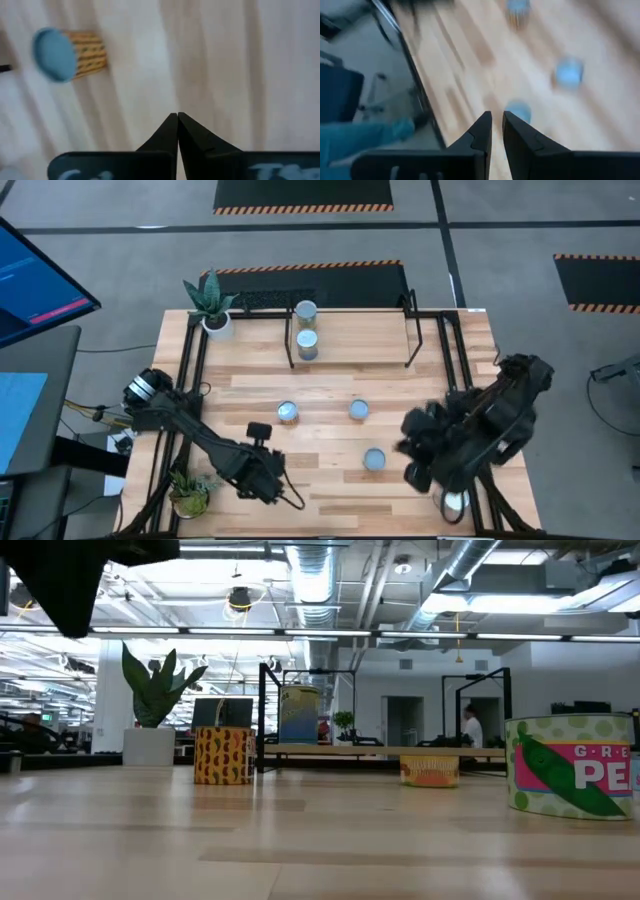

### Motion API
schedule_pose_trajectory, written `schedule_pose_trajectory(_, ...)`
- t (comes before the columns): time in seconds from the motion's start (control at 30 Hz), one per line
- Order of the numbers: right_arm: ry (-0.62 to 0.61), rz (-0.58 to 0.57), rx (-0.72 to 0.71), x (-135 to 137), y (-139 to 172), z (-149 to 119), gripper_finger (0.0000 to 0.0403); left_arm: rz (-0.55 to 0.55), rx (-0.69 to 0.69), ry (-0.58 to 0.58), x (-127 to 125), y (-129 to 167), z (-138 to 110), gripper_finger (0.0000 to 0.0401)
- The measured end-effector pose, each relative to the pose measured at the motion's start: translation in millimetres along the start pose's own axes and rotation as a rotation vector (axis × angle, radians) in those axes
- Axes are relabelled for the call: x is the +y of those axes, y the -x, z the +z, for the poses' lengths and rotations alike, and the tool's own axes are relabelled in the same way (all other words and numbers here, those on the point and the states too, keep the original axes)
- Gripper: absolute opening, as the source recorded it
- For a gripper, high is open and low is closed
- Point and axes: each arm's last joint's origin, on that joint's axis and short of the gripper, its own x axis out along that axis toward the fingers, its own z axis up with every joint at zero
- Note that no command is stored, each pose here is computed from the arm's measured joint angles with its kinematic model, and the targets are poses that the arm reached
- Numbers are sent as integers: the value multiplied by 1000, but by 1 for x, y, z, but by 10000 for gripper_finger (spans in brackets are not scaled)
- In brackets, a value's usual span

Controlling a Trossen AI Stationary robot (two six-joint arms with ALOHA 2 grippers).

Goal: Pick and place cans onto a shelf
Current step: Put the canned peaches on the shelf

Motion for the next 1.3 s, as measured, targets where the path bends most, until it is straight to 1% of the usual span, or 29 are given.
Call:
schedule_pose_trajectory(0.13,-174,-124,197,1,-37,-34,70,20,-21,-31,24,6,-24,0)
schedule_pose_trajectory(0.27,-352,-272,346,-5,-63,-61,70,-30,-134,9,45,10,-49,0)
schedule_pose_trajectory(0.4,-439,-398,603,-12,-80,-84,70,-70,-225,66,62,7,-69,0)
schedule_pose_trajectory(0.47,-437,-429,722,-14,-87,-92,70,-78,-253,90,68,6,-76,0)
schedule_pose_trajectory(0.53,-410,-426,807,-14,-90,-98,70,-74,-260,94,72,4,-80,0)
schedule_pose_trajectory(0.63,-401,-387,903,-11,-93,-105,70,-65,-259,85,76,2,-80,0)
schedule_pose_trajectory(0.7,-393,-355,952,-8,-95,-112,70,-37,-270,77,79,2,-78,0)
schedule_pose_trajectory(0.83,-377,-344,996,-6,-100,-127,70,23,-312,94,87,1,-73,0)
schedule_pose_trajectory(1.0,-356,-360,1080,-10,-112,-149,70,28,-342,147,96,0,-67,0)
schedule_pose_trajectory(1.07,-330,-359,1105,-12,-116,-156,70,27,-359,166,99,-1,-64,0)
schedule_pose_trajectory(1.3,-279,-298,1143,-12,-126,-180,70,38,-385,221,101,0,-62,0)
